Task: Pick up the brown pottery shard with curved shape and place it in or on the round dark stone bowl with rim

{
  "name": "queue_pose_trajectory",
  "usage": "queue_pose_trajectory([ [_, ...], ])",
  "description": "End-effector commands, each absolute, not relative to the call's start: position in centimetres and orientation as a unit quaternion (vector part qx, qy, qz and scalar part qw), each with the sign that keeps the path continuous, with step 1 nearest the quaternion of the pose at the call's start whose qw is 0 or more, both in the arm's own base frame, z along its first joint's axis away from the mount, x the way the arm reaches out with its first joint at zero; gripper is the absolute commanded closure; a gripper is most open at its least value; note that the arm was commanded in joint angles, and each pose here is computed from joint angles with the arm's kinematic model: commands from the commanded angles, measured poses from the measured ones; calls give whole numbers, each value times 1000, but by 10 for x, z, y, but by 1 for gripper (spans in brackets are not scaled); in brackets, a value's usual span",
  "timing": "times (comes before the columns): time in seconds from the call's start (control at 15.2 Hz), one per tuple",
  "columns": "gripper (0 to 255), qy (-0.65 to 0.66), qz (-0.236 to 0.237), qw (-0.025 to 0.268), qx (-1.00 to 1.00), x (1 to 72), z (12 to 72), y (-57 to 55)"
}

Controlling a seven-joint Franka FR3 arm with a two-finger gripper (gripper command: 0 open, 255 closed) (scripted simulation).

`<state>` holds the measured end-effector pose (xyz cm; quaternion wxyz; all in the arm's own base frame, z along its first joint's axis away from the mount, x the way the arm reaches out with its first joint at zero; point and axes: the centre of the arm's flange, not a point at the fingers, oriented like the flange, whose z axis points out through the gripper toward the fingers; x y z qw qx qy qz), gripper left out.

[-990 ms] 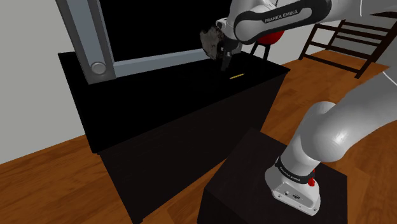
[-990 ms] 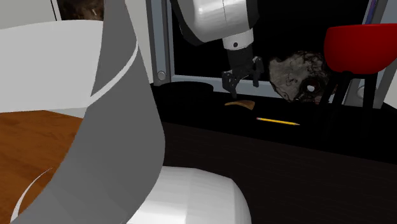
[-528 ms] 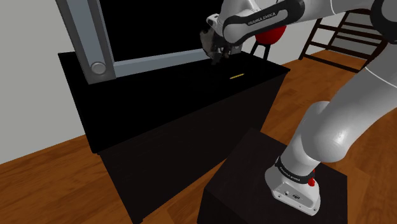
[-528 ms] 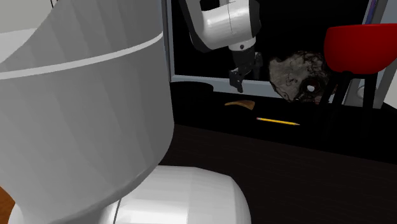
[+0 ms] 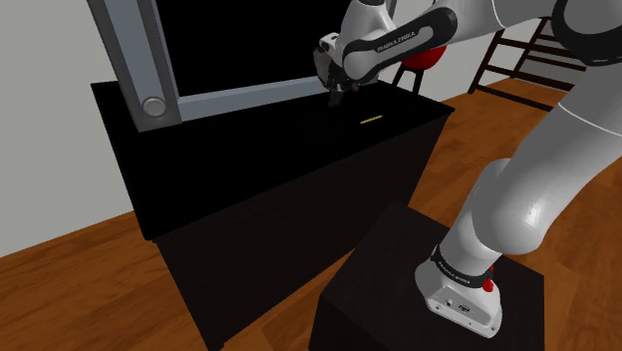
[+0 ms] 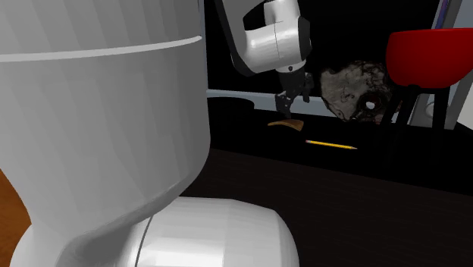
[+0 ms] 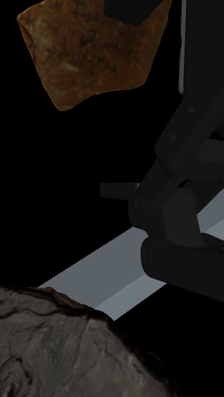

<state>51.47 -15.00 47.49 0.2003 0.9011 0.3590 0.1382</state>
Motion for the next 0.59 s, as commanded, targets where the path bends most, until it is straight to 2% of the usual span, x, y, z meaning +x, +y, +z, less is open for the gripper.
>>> queue_pose_trajectory([
  [0.0, 0, 359, 138, 200, 901, 515, 473, -150],
  [0.33, 0, 359, 138, 200, 901, 515, 473, -150],
  [0.4, 255, 359, 138, 200, 901, 515, 473, -150],
  [0.53, 255, 359, 138, 200, 901, 515, 473, -150],
])
